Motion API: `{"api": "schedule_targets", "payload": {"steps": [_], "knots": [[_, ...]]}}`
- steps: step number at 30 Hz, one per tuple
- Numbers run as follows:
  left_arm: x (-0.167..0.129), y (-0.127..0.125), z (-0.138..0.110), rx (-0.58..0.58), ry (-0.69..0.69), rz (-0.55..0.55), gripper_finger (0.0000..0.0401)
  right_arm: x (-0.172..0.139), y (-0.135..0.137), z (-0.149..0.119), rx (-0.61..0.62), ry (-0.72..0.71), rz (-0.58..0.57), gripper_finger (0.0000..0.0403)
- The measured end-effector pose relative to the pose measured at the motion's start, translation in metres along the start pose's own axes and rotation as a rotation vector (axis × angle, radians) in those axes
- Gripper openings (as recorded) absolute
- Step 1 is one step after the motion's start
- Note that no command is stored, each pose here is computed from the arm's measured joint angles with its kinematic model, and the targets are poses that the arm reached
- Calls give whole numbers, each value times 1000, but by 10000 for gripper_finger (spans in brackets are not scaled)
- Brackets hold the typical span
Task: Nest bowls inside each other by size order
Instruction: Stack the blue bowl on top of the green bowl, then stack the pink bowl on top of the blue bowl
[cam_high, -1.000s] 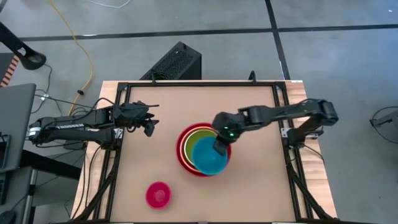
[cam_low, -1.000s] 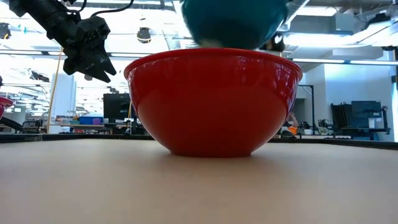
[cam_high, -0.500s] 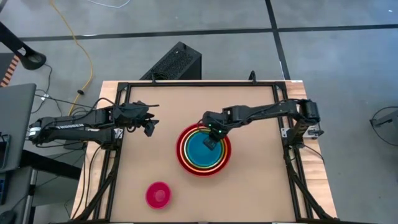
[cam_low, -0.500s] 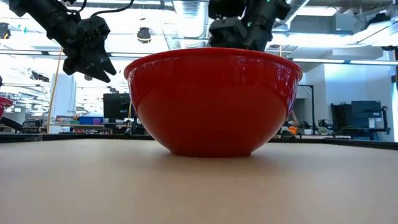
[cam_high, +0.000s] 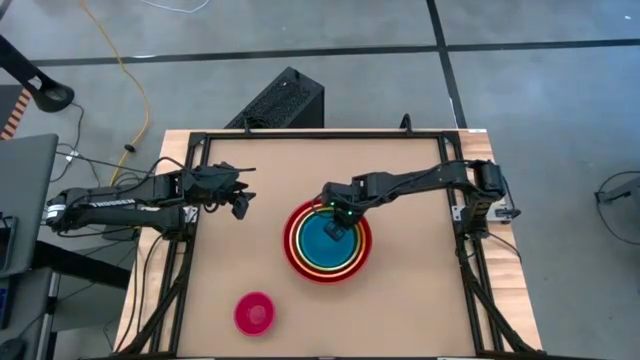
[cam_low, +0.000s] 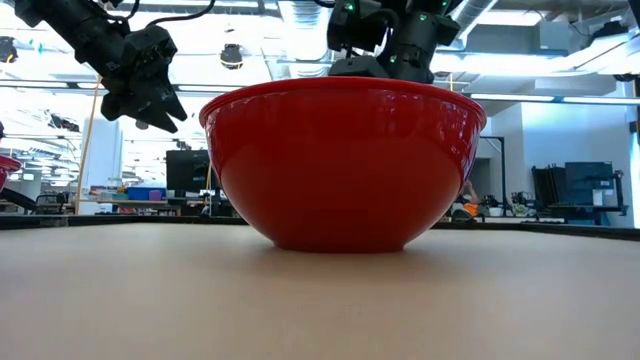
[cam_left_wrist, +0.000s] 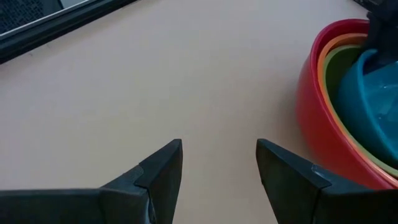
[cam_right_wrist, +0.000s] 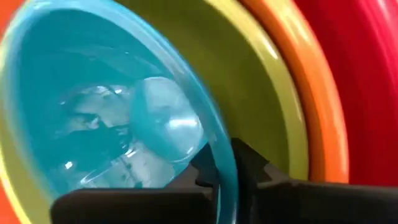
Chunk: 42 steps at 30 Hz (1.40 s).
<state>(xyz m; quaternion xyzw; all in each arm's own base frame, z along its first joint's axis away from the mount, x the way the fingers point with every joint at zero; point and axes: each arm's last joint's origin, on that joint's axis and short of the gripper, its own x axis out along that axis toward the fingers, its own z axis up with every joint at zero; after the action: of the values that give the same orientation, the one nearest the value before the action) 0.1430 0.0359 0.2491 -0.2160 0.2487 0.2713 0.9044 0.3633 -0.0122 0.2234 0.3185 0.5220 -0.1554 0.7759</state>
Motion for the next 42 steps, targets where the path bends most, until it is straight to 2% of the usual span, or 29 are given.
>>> {"api": "schedule_targets", "payload": {"steps": [14,24,27,29,32,34,37,42], "knots": [[0,0,0,0,4,-8,194,-8,-4,7,21,20,9,115],[0,0,0,0,9,-17,194,-54,6,26,-25,34,7,137],[0,-2,-1,-3,30,-57,194,-69,15,33,-51,-5,37,136],[-1,-5,-2,5,78,-154,194,-78,22,35,-82,-34,62,136],[-4,-16,-8,35,202,-407,194,-87,33,35,-113,-59,89,136],[-9,-25,-14,38,283,-538,194,-91,39,34,-127,-71,104,136],[-16,-40,-22,54,361,-659,194,-95,47,31,-161,-84,123,136],[-30,-68,-33,132,381,-837,194,-94,59,26,-197,-118,134,136]]}}
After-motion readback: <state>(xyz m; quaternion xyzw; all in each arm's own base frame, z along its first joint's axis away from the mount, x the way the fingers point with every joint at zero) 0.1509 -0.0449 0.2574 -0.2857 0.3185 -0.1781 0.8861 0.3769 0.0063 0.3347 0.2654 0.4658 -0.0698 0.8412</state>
